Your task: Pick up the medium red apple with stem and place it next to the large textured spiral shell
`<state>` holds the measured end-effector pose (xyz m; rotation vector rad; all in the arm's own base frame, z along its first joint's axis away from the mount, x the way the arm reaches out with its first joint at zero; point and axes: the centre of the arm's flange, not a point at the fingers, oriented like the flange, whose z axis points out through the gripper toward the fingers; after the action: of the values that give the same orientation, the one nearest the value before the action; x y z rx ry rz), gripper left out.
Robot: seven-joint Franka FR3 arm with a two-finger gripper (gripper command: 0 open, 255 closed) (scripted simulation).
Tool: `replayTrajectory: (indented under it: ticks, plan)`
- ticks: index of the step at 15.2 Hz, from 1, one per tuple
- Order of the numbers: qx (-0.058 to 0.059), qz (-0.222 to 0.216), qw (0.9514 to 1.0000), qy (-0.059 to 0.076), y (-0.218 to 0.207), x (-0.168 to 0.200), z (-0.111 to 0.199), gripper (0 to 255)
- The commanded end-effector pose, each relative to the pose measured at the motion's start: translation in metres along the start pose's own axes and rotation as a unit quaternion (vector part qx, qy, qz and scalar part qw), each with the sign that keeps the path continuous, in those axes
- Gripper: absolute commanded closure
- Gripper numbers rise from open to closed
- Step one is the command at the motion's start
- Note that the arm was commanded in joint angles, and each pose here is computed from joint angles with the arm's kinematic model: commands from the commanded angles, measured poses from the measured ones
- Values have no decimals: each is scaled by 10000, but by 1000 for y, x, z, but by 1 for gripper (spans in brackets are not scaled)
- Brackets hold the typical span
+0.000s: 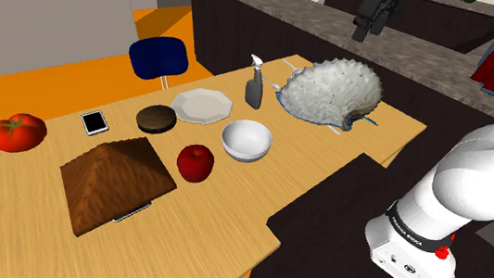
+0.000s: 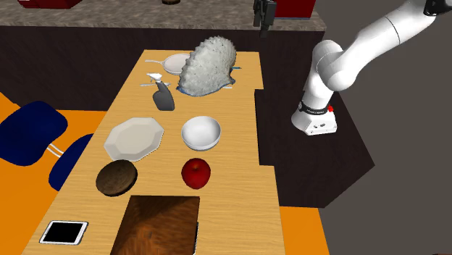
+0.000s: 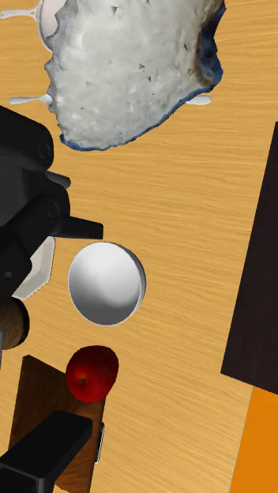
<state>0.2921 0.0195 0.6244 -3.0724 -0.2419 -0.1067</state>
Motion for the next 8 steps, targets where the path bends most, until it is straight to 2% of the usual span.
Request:
replayTrajectory:
  ticks: [1,8]
  plan:
    - [0,0,10000,0,0,0,0,0]
    - [-35,-236,9992,320,-45,25,73,0]
